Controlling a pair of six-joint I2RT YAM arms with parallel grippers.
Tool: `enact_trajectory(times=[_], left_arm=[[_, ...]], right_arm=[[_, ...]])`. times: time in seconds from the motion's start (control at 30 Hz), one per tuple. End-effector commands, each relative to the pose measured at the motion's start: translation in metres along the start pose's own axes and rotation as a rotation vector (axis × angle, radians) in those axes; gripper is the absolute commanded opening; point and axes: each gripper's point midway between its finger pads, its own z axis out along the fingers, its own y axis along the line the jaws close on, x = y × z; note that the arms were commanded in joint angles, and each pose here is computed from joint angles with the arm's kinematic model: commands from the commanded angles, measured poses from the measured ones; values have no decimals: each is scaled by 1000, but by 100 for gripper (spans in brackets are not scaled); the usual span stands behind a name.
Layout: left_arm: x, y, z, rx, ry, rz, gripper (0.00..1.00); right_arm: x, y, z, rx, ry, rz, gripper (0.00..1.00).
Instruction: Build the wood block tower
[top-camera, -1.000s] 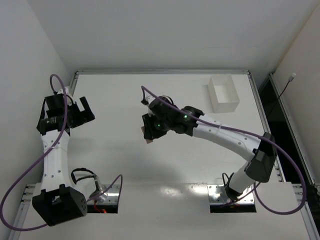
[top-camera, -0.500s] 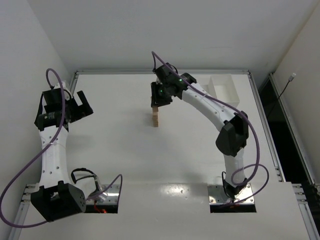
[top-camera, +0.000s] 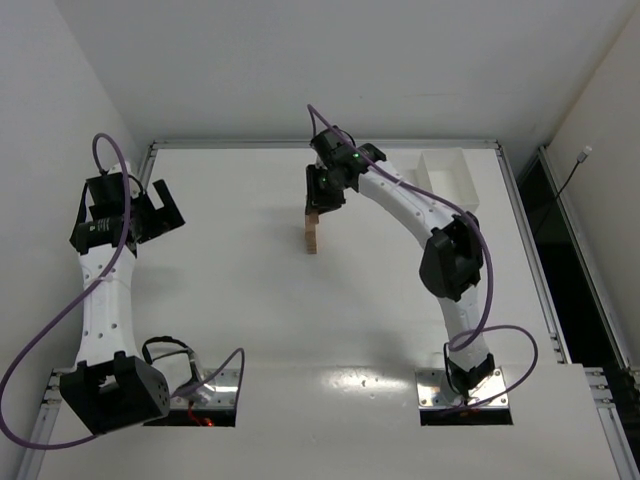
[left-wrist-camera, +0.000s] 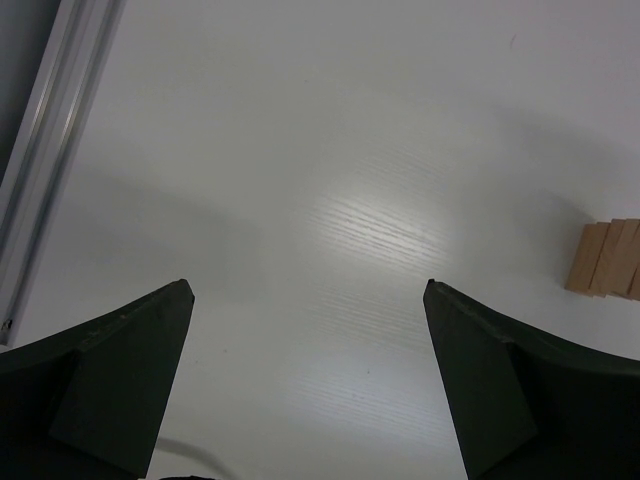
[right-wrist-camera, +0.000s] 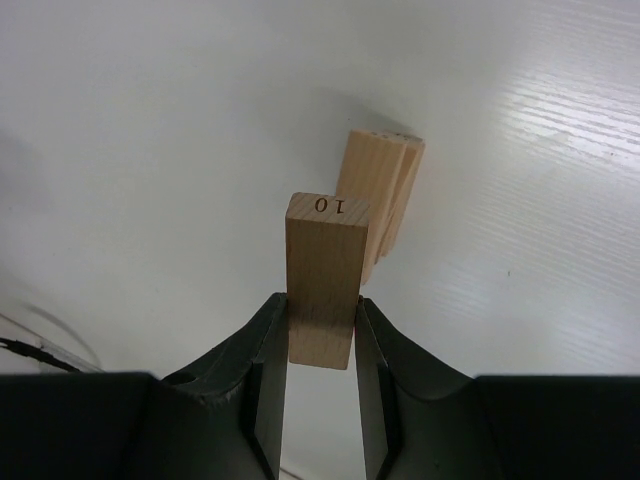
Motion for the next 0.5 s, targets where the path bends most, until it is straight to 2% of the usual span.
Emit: enact_trajectory(times=[0.0,0.47], left_arm=[[-15,-5,-4,9,-46,1,100],[-17,-4,-3,0,-46,0,100]], right_arm=[[-9,-5,6,4,-13,29,0],[-9,-8,23,-10,5,39,0]])
